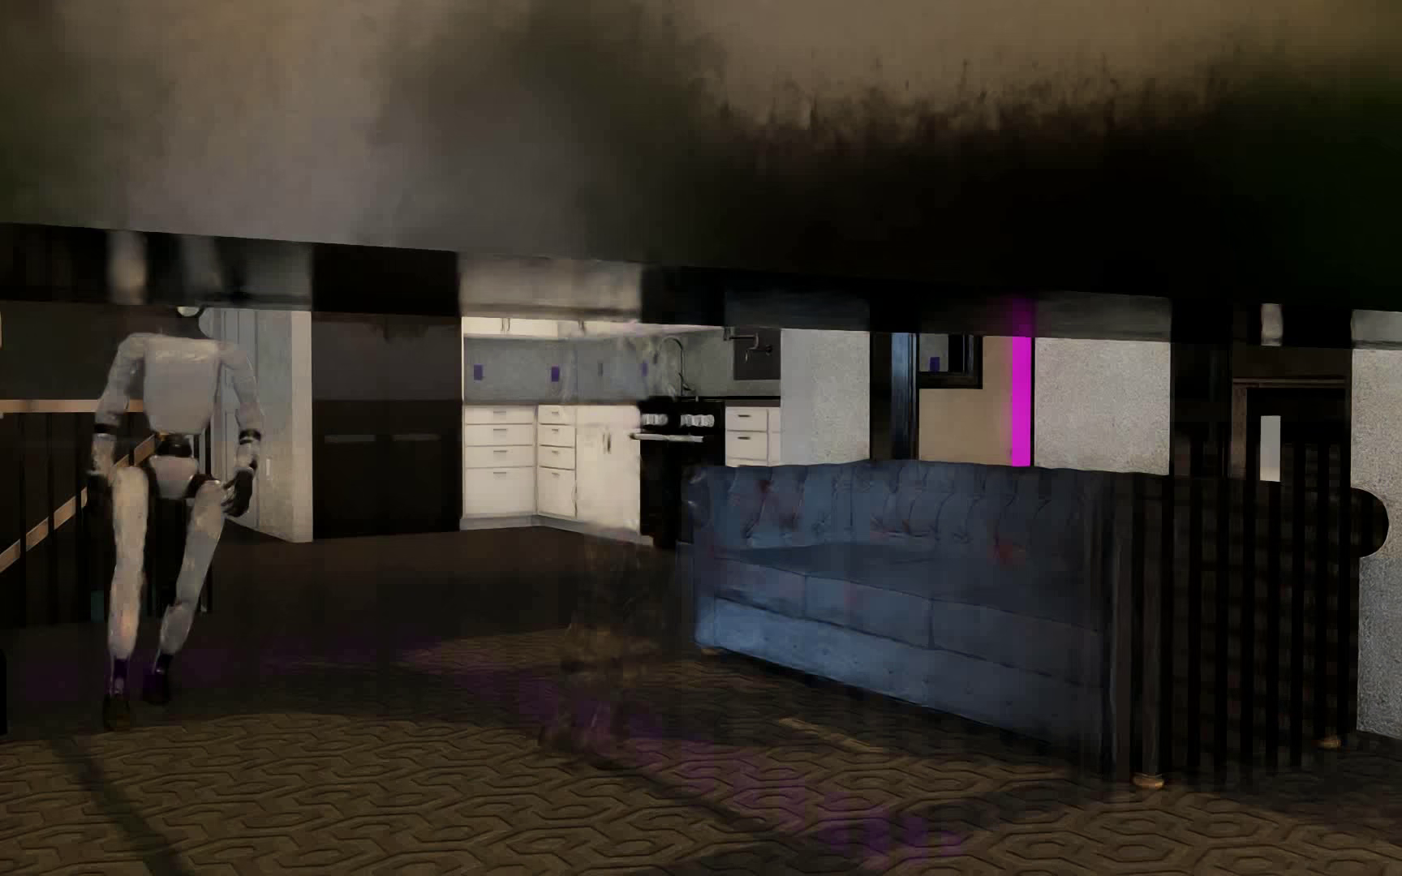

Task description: Approach the sofa

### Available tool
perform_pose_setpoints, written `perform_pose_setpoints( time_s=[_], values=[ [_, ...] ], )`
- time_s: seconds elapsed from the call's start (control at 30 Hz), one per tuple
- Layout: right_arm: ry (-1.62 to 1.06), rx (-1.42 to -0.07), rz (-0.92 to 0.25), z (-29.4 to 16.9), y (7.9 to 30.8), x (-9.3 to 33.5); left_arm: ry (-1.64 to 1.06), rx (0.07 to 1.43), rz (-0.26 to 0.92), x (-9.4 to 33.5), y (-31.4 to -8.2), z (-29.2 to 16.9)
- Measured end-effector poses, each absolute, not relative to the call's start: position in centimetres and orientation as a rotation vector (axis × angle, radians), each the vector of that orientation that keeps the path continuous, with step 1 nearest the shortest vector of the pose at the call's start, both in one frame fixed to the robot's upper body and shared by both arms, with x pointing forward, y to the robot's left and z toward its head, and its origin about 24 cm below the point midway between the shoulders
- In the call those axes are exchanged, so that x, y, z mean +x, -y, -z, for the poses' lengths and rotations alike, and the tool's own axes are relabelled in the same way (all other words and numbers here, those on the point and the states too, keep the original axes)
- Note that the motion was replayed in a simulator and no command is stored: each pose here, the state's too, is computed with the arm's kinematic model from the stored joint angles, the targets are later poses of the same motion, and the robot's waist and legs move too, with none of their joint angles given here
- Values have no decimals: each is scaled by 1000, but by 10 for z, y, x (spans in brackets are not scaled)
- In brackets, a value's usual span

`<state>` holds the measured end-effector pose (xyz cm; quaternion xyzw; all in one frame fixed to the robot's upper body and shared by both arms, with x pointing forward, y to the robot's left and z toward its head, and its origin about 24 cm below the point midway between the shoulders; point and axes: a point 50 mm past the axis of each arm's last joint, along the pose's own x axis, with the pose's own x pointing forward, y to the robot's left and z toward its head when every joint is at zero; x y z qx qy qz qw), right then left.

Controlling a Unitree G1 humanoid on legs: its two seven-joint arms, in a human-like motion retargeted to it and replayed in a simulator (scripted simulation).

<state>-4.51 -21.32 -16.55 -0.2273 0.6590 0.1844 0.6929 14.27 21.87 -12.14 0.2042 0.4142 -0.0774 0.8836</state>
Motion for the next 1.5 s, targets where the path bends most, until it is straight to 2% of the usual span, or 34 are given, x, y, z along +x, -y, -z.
perform_pose_setpoints(
  time_s=[0.07,0.13,0.23,0.27,0.33,0.4,0.47,0.63,0.7,0.83,0.9,1.0,1.07,1.13,1.27,1.4,1.5],
  values=[
    [-1474,-509,-459,164,207,-54,-777,418,150,162,-217,108],
    [-1467,-516,-461,164,209,-51,-758,394,139,160,-215,106],
    [-1474,-559,-371,164,233,-33,-946,321,155,103,-199,136],
    [-1471,-584,-334,163,245,-23,-1065,312,210,73,-186,152],
    [-1397,-599,-251,161,259,14,-1240,400,437,22,-161,169],
    [-1259,-624,-254,155,257,60,-1288,481,549,3,-162,171],
    [-1116,-633,-252,143,253,101,-1340,464,478,-10,-178,170],
    [-780,-554,-79,93,263,187,-1354,382,246,-20,-210,161],
    [-661,-522,-42,72,260,213,-1360,373,216,-22,-215,160],
    [-510,-501,-99,49,234,240,-1472,345,228,-50,-205,165],
    [-549,-468,-135,63,221,222,-1539,357,270,-66,-200,166],
    [-840,-423,-200,120,208,144,-1535,426,306,-59,-212,166],
    [-1038,-490,-355,149,196,91,-1436,417,235,-28,-221,165],
    [-1200,-557,-478,164,193,43,-1290,397,152,16,-230,160],
    [-1462,-552,-472,167,212,-40,-954,368,80,105,-230,130],
    [-1514,-511,-460,160,213,-70,-748,374,145,151,-210,105],
    [-1480,-502,-423,161,215,-58,-749,379,178,142,-205,104]
  ],
)
